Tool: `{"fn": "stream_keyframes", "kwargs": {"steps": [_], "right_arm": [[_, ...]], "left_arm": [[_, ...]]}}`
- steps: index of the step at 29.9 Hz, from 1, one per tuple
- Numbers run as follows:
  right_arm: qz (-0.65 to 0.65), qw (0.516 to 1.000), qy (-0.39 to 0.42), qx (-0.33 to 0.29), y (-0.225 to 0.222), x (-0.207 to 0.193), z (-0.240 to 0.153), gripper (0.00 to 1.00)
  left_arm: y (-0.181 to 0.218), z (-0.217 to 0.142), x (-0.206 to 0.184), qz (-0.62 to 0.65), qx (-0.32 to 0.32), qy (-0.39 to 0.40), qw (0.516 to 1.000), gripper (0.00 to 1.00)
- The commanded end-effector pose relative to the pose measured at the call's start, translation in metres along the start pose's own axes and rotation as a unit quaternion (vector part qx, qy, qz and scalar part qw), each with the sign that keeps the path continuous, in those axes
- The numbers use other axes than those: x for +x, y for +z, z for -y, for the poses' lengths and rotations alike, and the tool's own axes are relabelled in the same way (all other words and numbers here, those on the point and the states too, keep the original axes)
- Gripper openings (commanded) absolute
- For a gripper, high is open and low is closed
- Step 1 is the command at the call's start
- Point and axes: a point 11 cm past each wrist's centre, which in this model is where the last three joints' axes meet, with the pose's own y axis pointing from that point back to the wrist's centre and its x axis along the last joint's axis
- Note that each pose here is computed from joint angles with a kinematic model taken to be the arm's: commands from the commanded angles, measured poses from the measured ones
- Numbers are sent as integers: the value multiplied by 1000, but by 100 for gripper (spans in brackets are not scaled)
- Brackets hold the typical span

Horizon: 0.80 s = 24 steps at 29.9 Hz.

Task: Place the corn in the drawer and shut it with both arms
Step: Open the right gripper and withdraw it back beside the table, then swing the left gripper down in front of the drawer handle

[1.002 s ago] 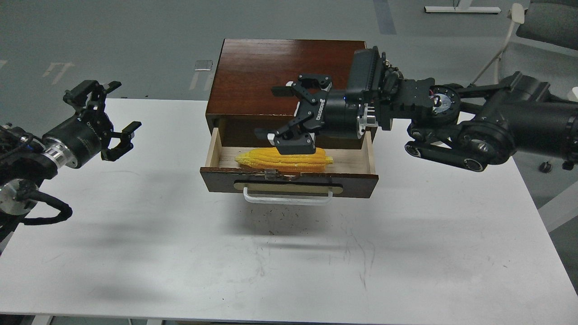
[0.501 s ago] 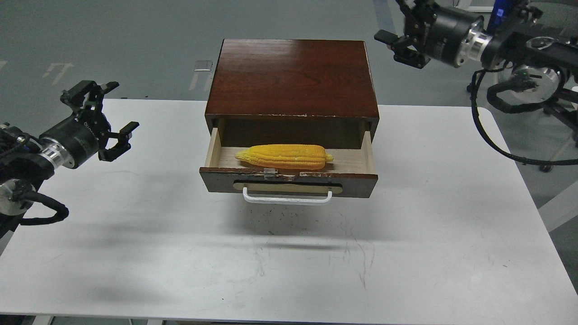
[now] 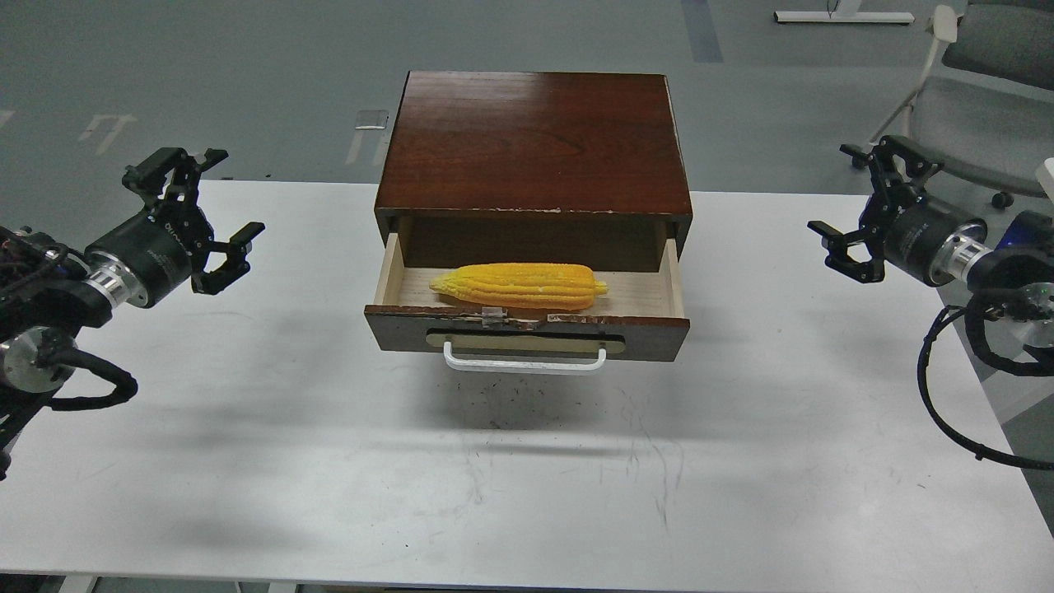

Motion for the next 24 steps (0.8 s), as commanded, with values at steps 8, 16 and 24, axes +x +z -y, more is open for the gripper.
{"fn": "stream_keyframes", "kwargs": {"steps": [8,16,24], "right_arm": [[6,1000,6,2,6,-6,5,100],[5,1000,7,4,3,-5,4,100],[3,1000,14,2,6,-4,5,100]], "left_arm": [[13,0,3,-25,-26,7,999,98],[43,-14,21,40,-72,25,996,98],[67,-24,34,334,-26,53,941,98]]}}
